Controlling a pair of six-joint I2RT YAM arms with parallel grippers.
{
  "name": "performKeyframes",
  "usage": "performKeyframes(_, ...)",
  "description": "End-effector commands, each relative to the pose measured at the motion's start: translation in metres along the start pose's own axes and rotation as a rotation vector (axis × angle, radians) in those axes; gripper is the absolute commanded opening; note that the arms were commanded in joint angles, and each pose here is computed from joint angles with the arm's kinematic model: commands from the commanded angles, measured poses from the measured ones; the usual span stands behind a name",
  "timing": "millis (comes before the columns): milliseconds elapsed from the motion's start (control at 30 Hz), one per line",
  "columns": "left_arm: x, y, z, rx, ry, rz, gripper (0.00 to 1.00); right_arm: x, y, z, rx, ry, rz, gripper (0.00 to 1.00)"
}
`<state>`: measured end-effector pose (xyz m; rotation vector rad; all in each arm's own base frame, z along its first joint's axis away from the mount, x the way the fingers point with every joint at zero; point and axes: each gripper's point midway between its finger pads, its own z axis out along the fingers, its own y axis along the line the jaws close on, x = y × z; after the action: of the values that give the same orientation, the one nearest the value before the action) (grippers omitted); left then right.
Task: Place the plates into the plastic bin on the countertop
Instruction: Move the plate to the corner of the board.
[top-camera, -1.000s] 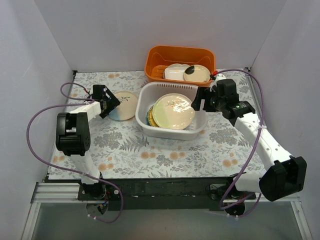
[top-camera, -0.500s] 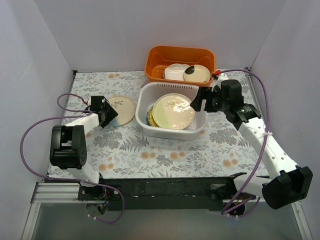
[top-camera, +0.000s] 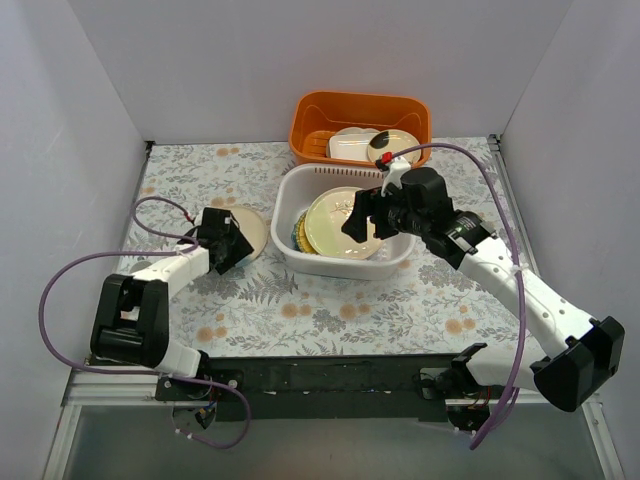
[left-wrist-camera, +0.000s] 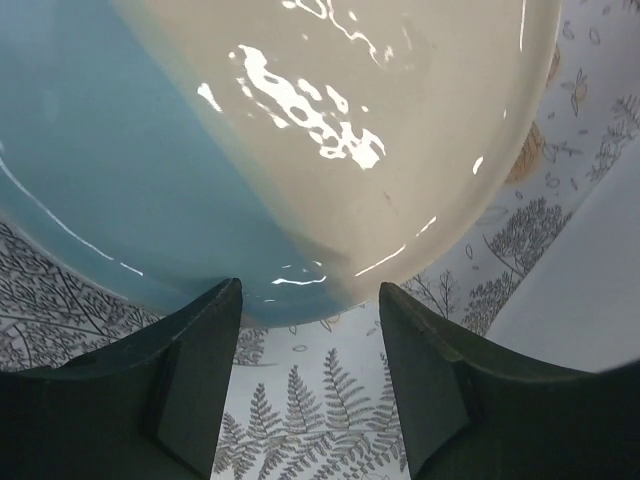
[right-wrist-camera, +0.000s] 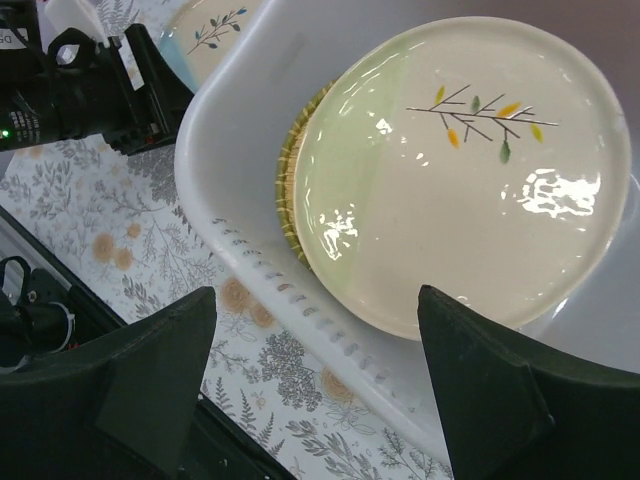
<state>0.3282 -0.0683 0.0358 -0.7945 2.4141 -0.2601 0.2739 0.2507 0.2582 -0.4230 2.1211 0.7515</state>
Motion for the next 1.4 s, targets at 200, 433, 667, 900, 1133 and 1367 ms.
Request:
performKeyframes(200,0.094,0.039,-0.007,-0.193,0.233,0.095,0.60,-0.013,0.018,0.001,-0.043,-0.055,-0.041,0.89)
performKeyframes(433,0.136,0.049,-0.012,-0.221,0.312,0.138,0.60,-0.012,0.021,-0.004,-0.062,-0.064,-0.049,0.89)
performKeyframes(667,0.171,0.051,-0.021,-0.224,0.366,0.202,0.60,-0.007,0.023,-0.006,-0.075,-0.053,-0.049,0.89)
performKeyframes(900,0.200,0.064,-0.035,-0.230,0.422,0.228,0.61,-0.004,0.023,-0.011,-0.080,-0.051,-0.048,0.89)
performKeyframes(1133,0.218,0.071,-0.047,-0.230,0.445,0.249,0.61,0.007,0.028,-0.014,-0.122,-0.034,-0.037,0.89)
performKeyframes(1367,0.245,0.069,-0.065,-0.225,0.489,0.310,0.61,0.039,0.026,-0.010,-0.155,0.031,-0.004,0.89)
